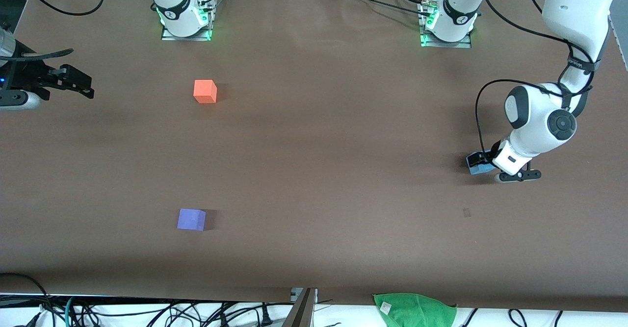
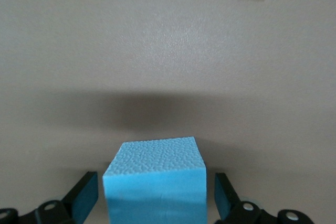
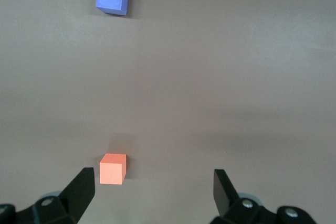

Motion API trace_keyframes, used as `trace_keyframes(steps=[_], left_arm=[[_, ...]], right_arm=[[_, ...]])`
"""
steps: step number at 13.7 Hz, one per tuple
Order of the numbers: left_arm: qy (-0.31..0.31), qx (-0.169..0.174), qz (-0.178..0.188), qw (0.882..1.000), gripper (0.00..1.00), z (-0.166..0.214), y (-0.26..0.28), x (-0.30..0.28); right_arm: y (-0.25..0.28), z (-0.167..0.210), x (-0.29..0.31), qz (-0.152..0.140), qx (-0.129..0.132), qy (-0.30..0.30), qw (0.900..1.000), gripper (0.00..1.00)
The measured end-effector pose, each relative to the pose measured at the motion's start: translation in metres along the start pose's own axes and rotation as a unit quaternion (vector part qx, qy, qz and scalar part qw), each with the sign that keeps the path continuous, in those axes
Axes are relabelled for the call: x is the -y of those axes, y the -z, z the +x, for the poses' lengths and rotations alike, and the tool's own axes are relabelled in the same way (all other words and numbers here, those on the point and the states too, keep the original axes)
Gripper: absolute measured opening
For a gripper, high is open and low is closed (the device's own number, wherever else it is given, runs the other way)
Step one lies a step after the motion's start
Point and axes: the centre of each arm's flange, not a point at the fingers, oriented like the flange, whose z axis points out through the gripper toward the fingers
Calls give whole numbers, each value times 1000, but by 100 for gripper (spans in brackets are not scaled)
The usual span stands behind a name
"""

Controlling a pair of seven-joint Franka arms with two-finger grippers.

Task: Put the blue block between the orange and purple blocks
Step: 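Carry the light blue cube with the left gripper toward the table middle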

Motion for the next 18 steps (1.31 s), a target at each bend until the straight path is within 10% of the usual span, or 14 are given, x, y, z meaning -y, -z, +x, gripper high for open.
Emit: trace_keyframes(steps=[5,12,18], left_arm=[[-8,2,-2,1000,58,1,-3,-9],[-36,58,-1,998,58,39,86,-45],[-52,92,-12,994,58,25,144,-199]], right_arm=[[0,0,-2,0,0,-2,1000,100],[0,0,-2,0,0,-2,1000,100],[0,0,-2,0,0,-2,1000,100]])
